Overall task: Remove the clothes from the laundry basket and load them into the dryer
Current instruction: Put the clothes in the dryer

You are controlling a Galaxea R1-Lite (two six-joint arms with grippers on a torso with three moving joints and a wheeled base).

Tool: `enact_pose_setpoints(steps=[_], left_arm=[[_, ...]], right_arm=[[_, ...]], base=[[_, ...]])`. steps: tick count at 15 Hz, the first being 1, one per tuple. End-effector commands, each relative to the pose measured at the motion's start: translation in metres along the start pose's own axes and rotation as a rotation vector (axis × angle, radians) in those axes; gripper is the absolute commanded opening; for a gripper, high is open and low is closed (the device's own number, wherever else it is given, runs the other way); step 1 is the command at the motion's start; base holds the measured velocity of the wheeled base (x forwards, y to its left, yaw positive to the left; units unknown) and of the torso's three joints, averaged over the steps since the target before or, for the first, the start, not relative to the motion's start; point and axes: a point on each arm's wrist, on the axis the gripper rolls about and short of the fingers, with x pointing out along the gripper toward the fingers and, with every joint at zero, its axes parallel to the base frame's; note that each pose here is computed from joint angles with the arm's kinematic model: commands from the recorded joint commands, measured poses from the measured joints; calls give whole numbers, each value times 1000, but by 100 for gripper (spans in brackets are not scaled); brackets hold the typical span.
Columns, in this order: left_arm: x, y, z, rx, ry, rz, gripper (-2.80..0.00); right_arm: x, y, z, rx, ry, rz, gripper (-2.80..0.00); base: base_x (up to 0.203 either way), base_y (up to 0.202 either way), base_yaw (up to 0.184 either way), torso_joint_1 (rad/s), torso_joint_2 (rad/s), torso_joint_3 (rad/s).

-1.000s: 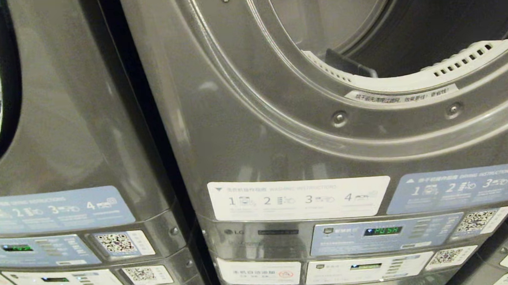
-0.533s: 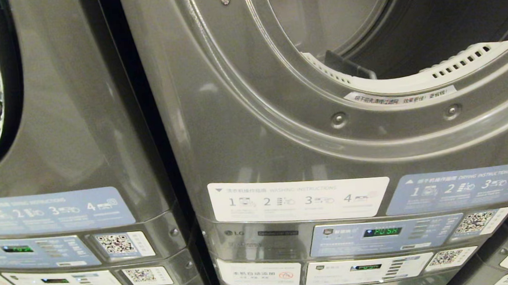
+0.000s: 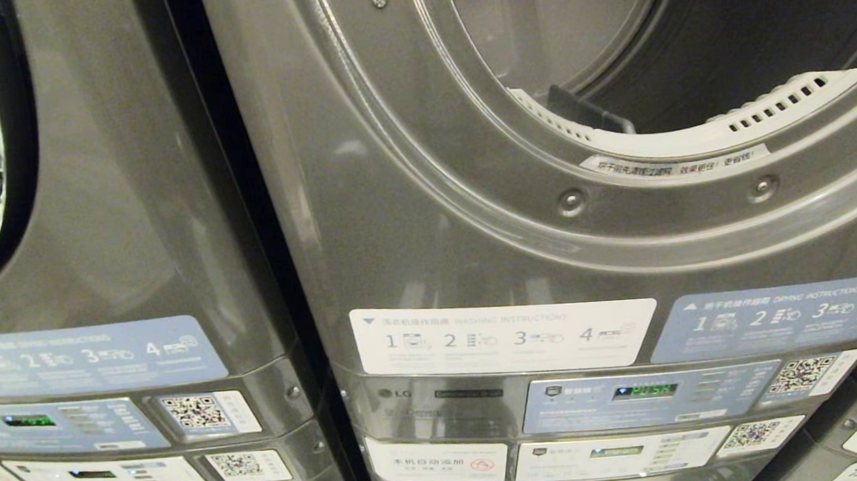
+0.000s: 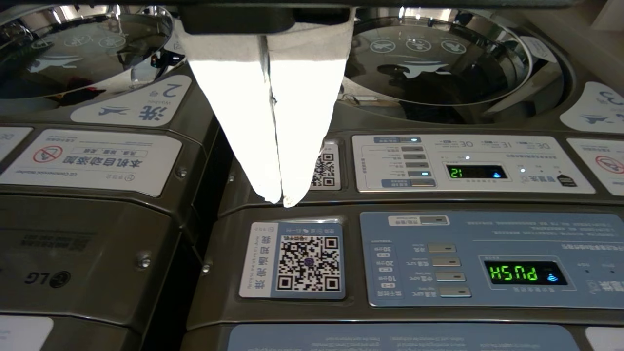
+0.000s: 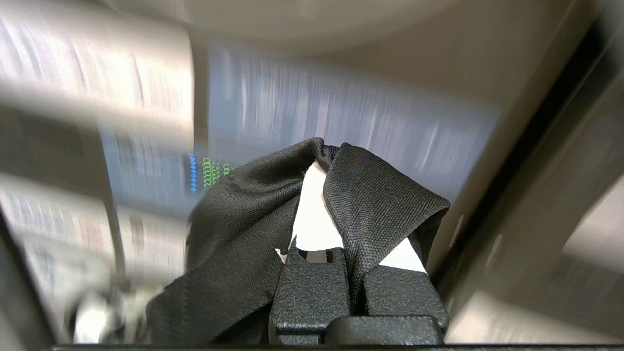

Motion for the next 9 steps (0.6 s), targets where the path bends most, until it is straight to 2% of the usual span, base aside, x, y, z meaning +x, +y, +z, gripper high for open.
enact_pose_setpoints(steps=[1, 4, 7, 9], left_arm=[[0, 0, 0, 0, -2, 1, -280], [0, 0, 0, 0, -1, 1, -280], [0, 0, 0, 0, -1, 1, -280], [0, 0, 0, 0, -1, 1, -280]], right_arm=[[30, -13, 47, 2, 19, 19, -280], [90, -34, 118, -4, -23, 76, -280], [163, -49, 148, -22, -95, 124, -280], [214, -58, 157, -52, -198, 138, -280]], base=[[0, 0, 0, 0, 0, 0], [0, 0, 0, 0, 0, 0], [0, 0, 0, 0, 0, 0], [0, 0, 0, 0, 0, 0]])
